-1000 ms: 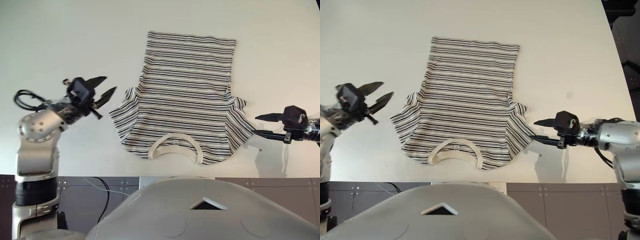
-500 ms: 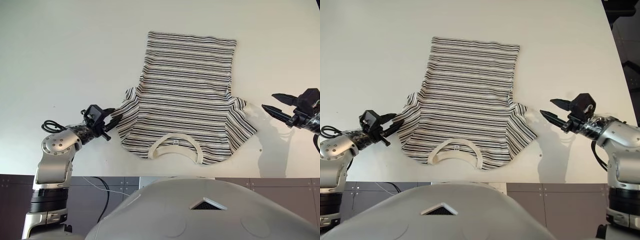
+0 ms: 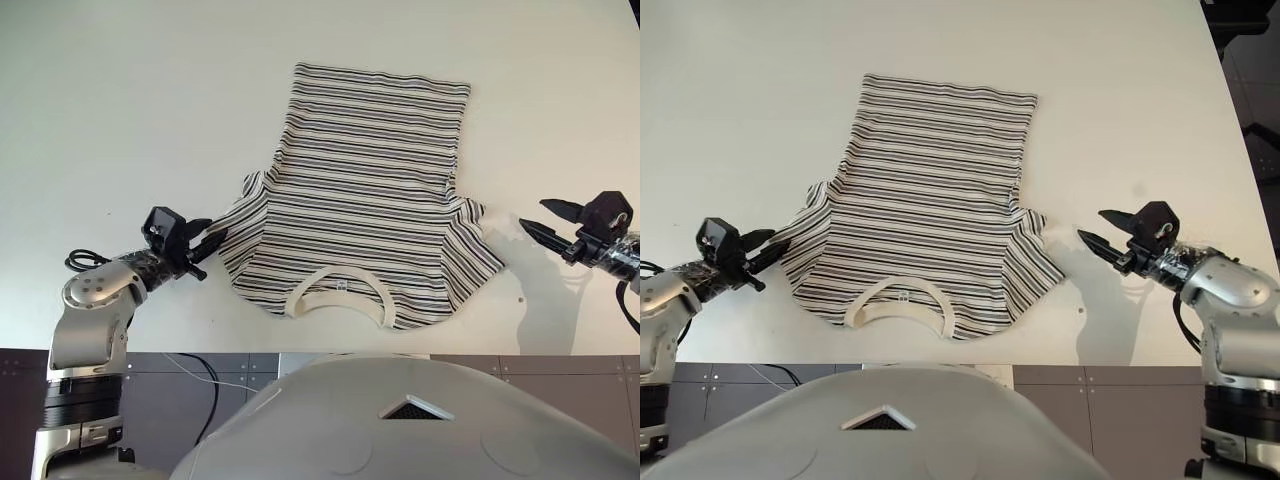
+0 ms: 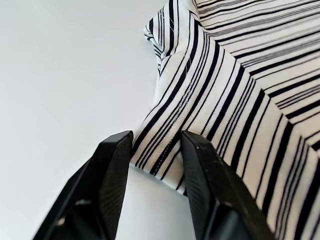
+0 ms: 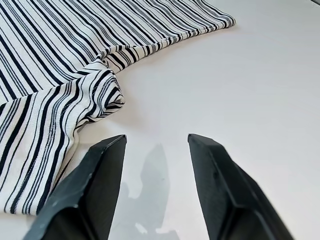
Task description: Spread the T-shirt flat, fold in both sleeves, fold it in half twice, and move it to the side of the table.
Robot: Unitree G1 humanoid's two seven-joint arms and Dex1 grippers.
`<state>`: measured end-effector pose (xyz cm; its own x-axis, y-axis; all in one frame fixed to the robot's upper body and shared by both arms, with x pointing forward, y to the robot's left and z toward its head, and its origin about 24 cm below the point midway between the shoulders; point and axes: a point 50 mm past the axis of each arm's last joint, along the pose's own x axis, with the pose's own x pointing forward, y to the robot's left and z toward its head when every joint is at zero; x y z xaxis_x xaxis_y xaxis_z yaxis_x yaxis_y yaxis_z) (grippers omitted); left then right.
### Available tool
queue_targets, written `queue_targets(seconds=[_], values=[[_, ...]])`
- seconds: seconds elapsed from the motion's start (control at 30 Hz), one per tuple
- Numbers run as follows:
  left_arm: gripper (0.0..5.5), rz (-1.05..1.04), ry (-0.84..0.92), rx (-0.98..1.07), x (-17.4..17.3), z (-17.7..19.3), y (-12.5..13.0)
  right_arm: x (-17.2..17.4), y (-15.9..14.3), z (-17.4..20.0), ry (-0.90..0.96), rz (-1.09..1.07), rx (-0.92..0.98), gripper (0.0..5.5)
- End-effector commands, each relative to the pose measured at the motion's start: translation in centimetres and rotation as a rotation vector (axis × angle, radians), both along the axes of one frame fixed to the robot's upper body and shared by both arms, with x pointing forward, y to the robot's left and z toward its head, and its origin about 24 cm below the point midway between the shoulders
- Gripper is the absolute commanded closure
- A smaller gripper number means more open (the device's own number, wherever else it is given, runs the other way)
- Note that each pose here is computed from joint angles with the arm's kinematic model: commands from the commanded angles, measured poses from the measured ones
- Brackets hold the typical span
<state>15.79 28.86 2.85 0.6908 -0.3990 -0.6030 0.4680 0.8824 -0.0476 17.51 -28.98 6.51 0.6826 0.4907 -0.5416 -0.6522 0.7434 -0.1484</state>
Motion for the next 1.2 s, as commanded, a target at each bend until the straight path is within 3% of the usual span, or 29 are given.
queue_targets(seconds=[0.03, 0.27, 0.63, 0.8, 1.03, 1.2], values=[[3.73, 0.058, 0.070, -0.076, 0.1, 0.3, 0.6, -0.1, 0.1, -0.3, -0.005, 0.001, -0.011, 3.24], [3.73, 0.125, 0.145, -0.178, 0.0, 0.2, 1.1, -0.1, 0.1, -0.5, -0.007, 0.002, -0.016, 3.24], [5.37, 0.135, 0.061, -0.267, 1.4, 2.0, 0.8, -0.3, 0.4, -0.8, -0.007, -0.008, -0.015, 3.21], [5.37, -0.077, -0.030, -0.340, 1.2, 4.9, -1.7, -0.3, 0.4, -0.8, -0.007, -0.004, -0.018, 3.21], [5.37, -0.396, -0.060, -0.119, 0.7, 4.1, -5.6, 0.1, 0.9, -0.8, -0.010, 0.007, -0.014, 3.21], [5.37, -0.513, -0.142, -0.021, 1.6, 4.3, -7.3, 0.4, 1.5, -1.0, -0.011, 0.019, -0.003, 3.21]])
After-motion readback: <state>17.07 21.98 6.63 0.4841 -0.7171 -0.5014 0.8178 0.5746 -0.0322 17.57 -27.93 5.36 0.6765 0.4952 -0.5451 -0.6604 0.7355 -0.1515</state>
